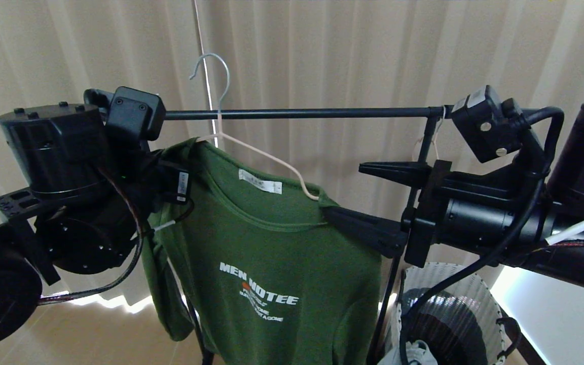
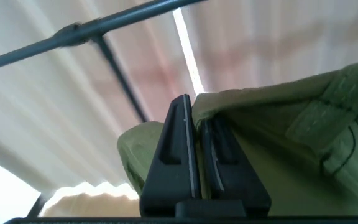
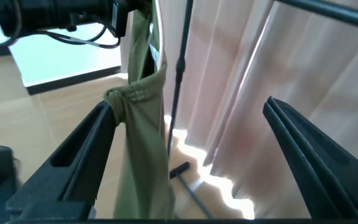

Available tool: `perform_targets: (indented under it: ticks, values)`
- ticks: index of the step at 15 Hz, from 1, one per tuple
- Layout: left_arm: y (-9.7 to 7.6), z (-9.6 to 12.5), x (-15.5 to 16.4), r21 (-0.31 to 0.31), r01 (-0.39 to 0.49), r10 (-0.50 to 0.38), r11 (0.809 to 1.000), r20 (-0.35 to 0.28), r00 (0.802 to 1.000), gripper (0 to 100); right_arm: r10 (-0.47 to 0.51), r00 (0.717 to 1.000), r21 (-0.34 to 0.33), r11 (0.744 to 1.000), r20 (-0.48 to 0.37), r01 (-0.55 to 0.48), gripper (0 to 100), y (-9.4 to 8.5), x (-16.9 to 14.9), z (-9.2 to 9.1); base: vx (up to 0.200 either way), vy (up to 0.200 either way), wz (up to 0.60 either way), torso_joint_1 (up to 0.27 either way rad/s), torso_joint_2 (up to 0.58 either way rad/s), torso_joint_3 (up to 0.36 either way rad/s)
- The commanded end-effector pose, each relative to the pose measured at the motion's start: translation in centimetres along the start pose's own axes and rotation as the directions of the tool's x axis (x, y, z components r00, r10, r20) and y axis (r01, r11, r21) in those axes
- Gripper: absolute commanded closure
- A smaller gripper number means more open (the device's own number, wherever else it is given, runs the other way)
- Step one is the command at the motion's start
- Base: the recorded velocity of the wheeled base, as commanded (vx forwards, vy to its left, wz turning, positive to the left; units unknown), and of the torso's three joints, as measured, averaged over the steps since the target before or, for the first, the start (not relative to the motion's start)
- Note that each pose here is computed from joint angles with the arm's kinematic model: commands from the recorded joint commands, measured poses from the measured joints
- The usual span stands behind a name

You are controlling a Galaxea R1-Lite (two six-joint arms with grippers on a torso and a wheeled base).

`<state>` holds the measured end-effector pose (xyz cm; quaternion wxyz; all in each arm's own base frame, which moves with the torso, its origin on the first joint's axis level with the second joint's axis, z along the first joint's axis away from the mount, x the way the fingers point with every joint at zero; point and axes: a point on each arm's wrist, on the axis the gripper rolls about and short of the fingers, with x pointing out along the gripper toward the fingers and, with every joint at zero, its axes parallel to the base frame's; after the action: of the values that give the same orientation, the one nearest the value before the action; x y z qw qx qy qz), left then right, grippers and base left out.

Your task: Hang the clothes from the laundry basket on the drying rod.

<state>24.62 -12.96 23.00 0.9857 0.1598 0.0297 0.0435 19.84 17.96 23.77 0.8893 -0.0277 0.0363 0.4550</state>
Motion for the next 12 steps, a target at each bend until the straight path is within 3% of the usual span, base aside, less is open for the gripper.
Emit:
perform_targets:
  ticks: [1, 4, 6, 9, 12]
  values:
    - [-0.6, 0.2, 0.3, 0.000, 0.008, -0.008, 1.000, 0.004, 1.000, 100, -0.003, 1.000, -0.019, 1.000, -0.021, 0.002, 0, -0.1, 0.3, -0.5, 0.000, 0.000, 0.00, 0.000, 0.00, 0.000]
    - [0.6, 0.4, 1.4, -0.010, -0.059, 0.059, 0.998, -0.003, 0.998, 100, -0.033, 0.999, -0.038, 0.999, -0.033, 0.032, 0, -0.4, -1.8, -1.0, 0.000, 0.000, 0.00, 0.000, 0.00, 0.000]
    - [0.3, 0.3, 1.3, -0.011, -0.055, 0.055, 0.998, -0.005, 0.998, 100, -0.027, 0.999, -0.036, 0.999, -0.036, 0.025, 0, 0.0, -2.9, -1.4, 0.000, 0.000, 0.00, 0.000, 0.00, 0.000]
    - [-0.4, 0.8, 0.8, -0.016, -0.032, 0.032, 0.999, 0.008, 0.999, 100, -0.030, 0.999, -0.041, 0.999, -0.021, 0.029, 0, -0.3, -2.2, -0.9, 0.000, 0.000, 0.00, 0.000, 0.00, 0.000]
    - [-1.7, 0.7, 0.5, -0.004, 0.000, 0.000, 1.000, 0.008, 1.000, 100, -0.040, 0.999, -0.071, 0.997, -0.011, 0.039, 0, -1.1, 0.6, -0.1, 0.000, 0.000, 0.00, 0.000, 0.00, 0.000]
